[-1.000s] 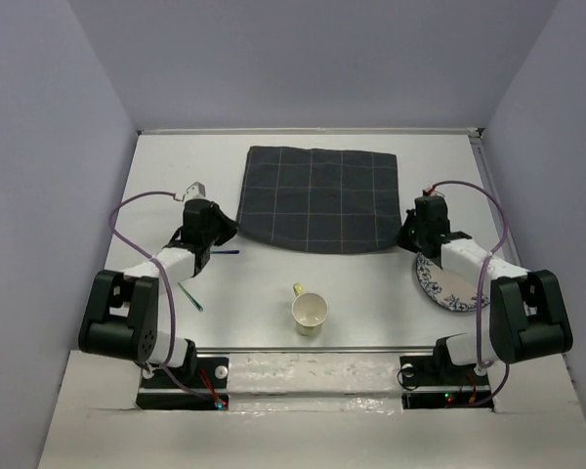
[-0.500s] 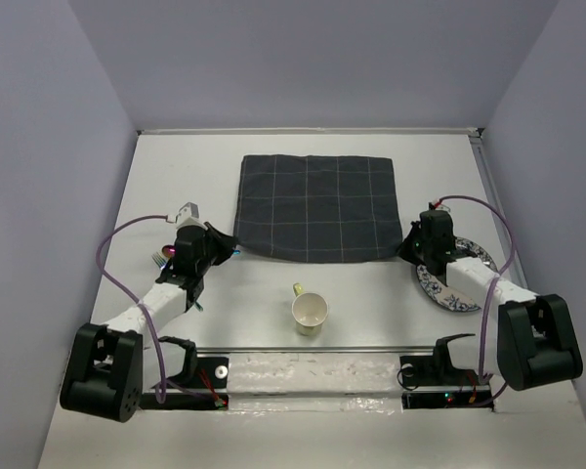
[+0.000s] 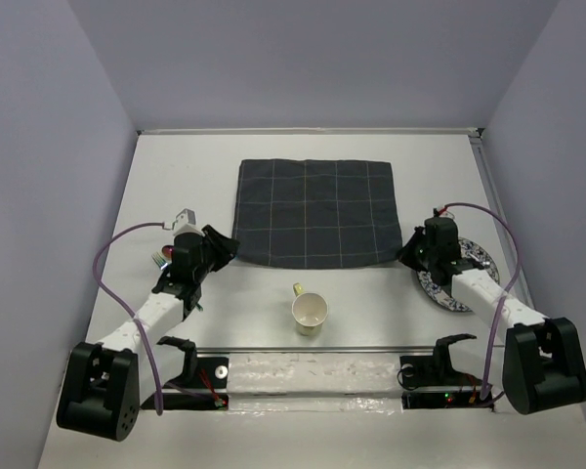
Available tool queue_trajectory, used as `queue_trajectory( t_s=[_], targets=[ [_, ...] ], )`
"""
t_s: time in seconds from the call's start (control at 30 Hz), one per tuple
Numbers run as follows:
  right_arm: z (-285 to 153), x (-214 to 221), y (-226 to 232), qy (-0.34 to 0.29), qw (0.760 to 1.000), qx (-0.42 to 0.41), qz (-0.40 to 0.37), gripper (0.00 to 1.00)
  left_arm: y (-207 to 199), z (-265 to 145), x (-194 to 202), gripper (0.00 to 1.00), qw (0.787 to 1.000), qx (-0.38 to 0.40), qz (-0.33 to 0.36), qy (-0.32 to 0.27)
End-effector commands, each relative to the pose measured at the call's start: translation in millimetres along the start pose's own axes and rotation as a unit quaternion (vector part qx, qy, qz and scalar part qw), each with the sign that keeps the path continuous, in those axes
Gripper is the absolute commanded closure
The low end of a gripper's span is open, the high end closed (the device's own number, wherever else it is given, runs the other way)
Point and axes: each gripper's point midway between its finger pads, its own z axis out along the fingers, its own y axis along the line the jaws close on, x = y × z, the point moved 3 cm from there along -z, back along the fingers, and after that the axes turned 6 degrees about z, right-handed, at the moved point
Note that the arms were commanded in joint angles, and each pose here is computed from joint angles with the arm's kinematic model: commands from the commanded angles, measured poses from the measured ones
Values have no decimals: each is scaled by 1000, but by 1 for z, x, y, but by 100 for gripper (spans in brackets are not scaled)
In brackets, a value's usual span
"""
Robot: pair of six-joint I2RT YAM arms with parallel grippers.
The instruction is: Set the dinner table for one person
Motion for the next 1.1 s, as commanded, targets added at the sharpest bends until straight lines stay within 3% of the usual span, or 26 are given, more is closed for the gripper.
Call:
queue_trajectory(
  t_s=[0.0, 0.03, 0.1, 0.17, 0.23, 0.3, 0.33, 0.57, 0.63, 0.87, 1.0, 1.07],
  targets=[
    [-9, 5, 10, 20, 999, -34, 5, 85, -8, -4, -12, 47, 1000, 6, -1, -20],
    [-11, 4, 11, 19, 999, -37, 6, 75, -13, -7, -19, 43, 1000, 13, 1, -28],
    [-16, 4, 12, 21, 999, -37, 7, 66, -17, -9, -25, 37, 999, 12, 4, -34],
    [-26, -4, 19, 10, 999, -50, 6, 46, -32, -16, -44, 18, 998, 29, 11, -56],
    [-33, -10, 25, 2, 998, -57, 8, 39, -42, -22, -56, 14, 997, 41, 21, -67],
    [-46, -20, 33, -13, 997, -70, 12, 38, -65, -34, -80, 9, 993, 70, 39, -92],
    [-50, -24, 37, -20, 997, -79, 13, 38, -82, -44, -99, 1, 988, 91, 48, -114],
    [-87, -38, 56, -41, 992, -123, 5, 37, -140, -97, -144, 1, 958, 184, 151, -160],
    [-99, -36, 53, -40, 992, -121, -3, 37, -143, -107, -140, 1, 950, 190, 189, -162],
    [-123, -4, 64, 61, 981, -183, -24, 37, -154, -112, -94, 1, 925, 231, 271, -129],
    [-141, 27, 81, 109, 946, -305, -21, 30, -164, -119, -88, 1, 917, 251, 283, -126],
    [-150, 39, 91, 140, 934, -325, -43, 24, -167, -123, -88, 1, 915, 252, 287, -131]
  ],
)
